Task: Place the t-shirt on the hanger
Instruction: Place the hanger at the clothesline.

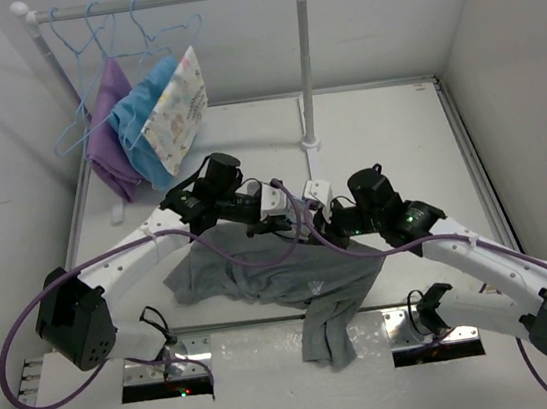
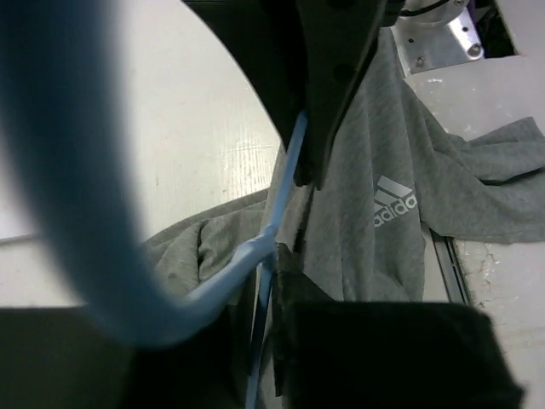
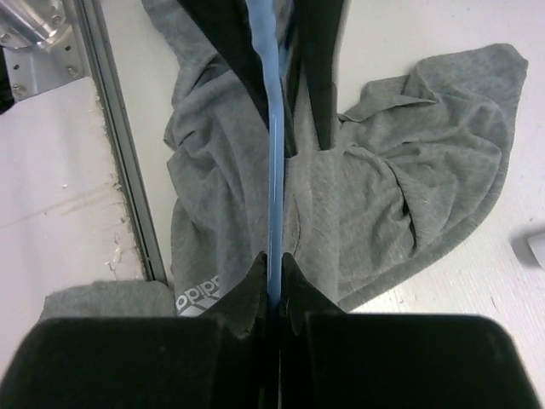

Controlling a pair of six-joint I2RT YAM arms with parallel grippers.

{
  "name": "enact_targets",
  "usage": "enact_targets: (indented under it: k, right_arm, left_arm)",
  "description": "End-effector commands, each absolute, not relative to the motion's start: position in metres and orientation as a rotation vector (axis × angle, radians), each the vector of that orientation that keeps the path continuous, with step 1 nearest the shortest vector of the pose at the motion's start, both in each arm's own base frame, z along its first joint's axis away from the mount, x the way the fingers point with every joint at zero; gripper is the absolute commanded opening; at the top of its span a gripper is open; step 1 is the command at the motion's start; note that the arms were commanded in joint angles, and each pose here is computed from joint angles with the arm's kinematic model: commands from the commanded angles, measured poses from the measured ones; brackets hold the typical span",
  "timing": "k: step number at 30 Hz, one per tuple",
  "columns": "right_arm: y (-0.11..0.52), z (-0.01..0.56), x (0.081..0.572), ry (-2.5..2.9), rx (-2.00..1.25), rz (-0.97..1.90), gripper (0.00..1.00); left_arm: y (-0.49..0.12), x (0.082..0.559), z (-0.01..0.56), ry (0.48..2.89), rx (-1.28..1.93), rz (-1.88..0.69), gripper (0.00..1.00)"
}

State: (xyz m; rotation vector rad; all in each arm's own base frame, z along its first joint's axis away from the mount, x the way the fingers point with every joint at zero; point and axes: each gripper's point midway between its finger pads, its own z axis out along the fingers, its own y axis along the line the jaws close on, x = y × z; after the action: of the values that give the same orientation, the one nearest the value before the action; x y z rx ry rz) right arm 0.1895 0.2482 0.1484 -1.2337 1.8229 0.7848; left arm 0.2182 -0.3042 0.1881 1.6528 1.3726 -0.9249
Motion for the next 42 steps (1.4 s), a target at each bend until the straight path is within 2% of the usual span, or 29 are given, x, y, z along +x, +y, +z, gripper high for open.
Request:
enact_targets:
  k: [1,2,5,6,8,9,10,14,16,19,23,26,27,30,33,39,42]
  right_arm:
    - [0.260,0.182,0.196,1.684,-1.238,0.799,0.00]
    - [0.259,0.181,0.196,1.689,-1.236,0.794,0.00]
    - [0.254,0.180,0.201,1.716,-1.202,0.753,0.02]
    - [0.250,0.179,0.205,1.737,-1.173,0.722,0.15]
    - [0.234,0.178,0.223,1.809,-1.047,0.596,0.59]
    - [0.227,0.181,0.230,1.830,-0.987,0.544,0.93]
    - [0.220,0.183,0.236,1.865,-0.897,0.513,0.99]
    - [0.185,0.208,0.257,1.886,-0.615,0.343,0.99]
    - [0.163,0.229,0.265,1.869,-0.444,0.265,0.99]
    - [0.139,0.247,0.259,1.845,-0.311,0.221,0.99]
    - [0.113,0.254,0.247,1.814,-0.187,0.194,0.99]
    - [0.095,0.257,0.241,1.788,-0.107,0.163,0.99]
    - [0.093,0.257,0.239,1.784,-0.095,0.162,0.99]
    - [0.088,0.261,0.237,1.763,-0.074,0.165,0.99]
    - [0.090,0.261,0.236,1.766,-0.081,0.175,0.99]
    - [0.099,0.255,0.237,1.786,-0.122,0.197,0.99]
    - [0.099,0.251,0.237,1.792,-0.133,0.189,0.99]
  left_arm:
    - [-0.309,0.230,0.197,1.386,1.624,-0.883,0.06]
    - [-0.310,0.228,0.200,1.376,1.637,-0.899,0.00]
    - [-0.307,0.229,0.203,1.394,1.620,-0.879,0.00]
    - [-0.306,0.231,0.205,1.425,1.587,-0.874,0.00]
    - [-0.301,0.238,0.211,1.455,1.534,-0.817,0.00]
    - [-0.300,0.240,0.214,1.492,1.497,-0.815,0.00]
    - [-0.299,0.243,0.219,1.506,1.474,-0.794,0.00]
    - [-0.282,0.266,0.240,1.614,1.363,-0.668,0.00]
    - [-0.266,0.287,0.268,1.647,1.253,-0.616,0.00]
    - [-0.227,0.318,0.300,1.744,1.048,-0.498,0.00]
    - [-0.181,0.328,0.332,1.805,0.894,-0.344,0.00]
    - [-0.162,0.330,0.377,1.740,0.816,-0.230,0.00]
    - [-0.156,0.330,0.410,1.671,0.792,-0.184,0.00]
    - [-0.132,0.349,0.460,1.611,0.689,-0.009,0.00]
    - [-0.121,0.354,0.496,1.568,0.637,0.061,0.00]
    - [-0.127,0.389,0.501,1.602,0.600,0.096,0.00]
    - [-0.142,0.414,0.484,1.654,0.621,0.072,0.00]
